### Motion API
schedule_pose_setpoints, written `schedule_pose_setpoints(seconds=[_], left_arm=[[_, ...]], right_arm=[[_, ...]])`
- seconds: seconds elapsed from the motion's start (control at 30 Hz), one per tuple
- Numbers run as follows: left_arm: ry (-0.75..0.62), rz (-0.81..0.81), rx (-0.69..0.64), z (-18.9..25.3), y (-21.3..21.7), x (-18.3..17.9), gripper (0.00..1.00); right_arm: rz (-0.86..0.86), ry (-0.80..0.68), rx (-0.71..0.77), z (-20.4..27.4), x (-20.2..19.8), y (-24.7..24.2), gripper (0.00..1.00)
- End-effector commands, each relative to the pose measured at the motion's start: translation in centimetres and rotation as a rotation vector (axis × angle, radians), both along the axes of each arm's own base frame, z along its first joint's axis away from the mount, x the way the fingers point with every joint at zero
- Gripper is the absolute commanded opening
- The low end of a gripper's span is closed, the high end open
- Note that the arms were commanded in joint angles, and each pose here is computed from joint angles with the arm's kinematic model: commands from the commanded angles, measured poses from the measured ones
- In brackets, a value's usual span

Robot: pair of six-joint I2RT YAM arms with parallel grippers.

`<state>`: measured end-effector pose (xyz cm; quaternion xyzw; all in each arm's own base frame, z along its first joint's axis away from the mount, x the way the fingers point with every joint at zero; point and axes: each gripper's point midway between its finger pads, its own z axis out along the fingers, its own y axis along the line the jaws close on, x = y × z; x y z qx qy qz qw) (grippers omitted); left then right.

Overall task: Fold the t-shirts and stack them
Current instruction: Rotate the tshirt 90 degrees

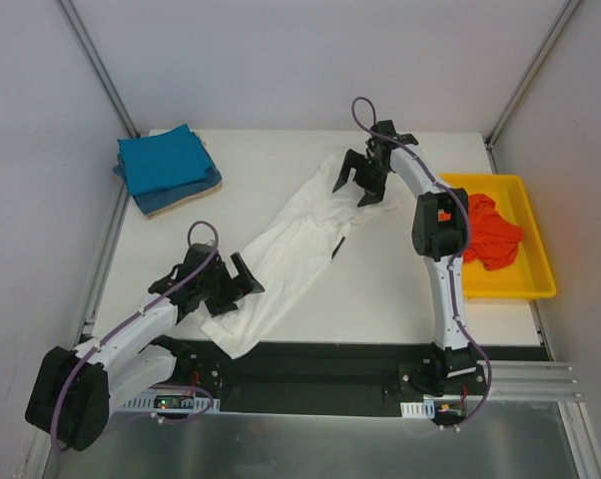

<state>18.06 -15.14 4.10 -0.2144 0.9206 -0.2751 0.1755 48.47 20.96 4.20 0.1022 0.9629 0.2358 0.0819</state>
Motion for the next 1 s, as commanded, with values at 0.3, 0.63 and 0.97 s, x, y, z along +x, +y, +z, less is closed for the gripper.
schedule_pose_setpoints(seconds=[0.3,0.63,0.97], left_arm=[[0.113,-0.351,0.002,0.1,-12.6,-4.8,0.99],[-0.016,-0.557,-0.035,4.5,-18.8,-6.3,0.99],[-0.237,-0.358,0.171,8.9,-9.9,-3.3,0.99]], right_arm=[[0.043,-0.185,0.076,1.4,5.2,2.2,0.96],[0.087,-0.478,-0.084,14.8,4.1,-1.3,0.96],[0.244,-0.304,-0.156,12.5,-10.1,2.0,0.96]])
